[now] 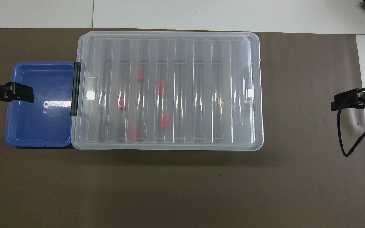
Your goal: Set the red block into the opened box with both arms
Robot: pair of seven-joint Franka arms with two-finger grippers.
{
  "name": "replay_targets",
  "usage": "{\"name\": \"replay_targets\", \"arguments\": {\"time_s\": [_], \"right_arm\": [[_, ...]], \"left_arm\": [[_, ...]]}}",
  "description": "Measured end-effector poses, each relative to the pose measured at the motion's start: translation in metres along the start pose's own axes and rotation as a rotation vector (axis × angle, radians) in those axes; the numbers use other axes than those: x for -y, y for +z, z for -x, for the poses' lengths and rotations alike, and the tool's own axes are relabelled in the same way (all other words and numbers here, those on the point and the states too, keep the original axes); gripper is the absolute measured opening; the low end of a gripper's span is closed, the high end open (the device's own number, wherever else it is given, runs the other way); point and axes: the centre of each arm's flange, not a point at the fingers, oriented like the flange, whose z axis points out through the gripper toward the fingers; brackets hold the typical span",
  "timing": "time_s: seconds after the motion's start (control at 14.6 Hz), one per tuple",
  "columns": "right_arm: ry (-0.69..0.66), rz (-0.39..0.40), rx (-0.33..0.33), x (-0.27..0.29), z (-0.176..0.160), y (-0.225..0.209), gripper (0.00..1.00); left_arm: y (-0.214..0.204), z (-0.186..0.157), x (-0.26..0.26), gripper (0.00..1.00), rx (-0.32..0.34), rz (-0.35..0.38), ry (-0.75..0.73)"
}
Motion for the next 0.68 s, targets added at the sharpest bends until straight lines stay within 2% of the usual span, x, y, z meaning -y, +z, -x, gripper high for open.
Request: {"name": "replay_targets", "arguments": {"time_s": [0.68], "right_arm": [[-0.012, 0.037, -0.001, 0.0035, -0.0026, 0.0033, 1.00]], "left_arm": [[0.0000, 0.0000, -0.0001, 1.00, 0.000, 0.001, 0.000]]}}
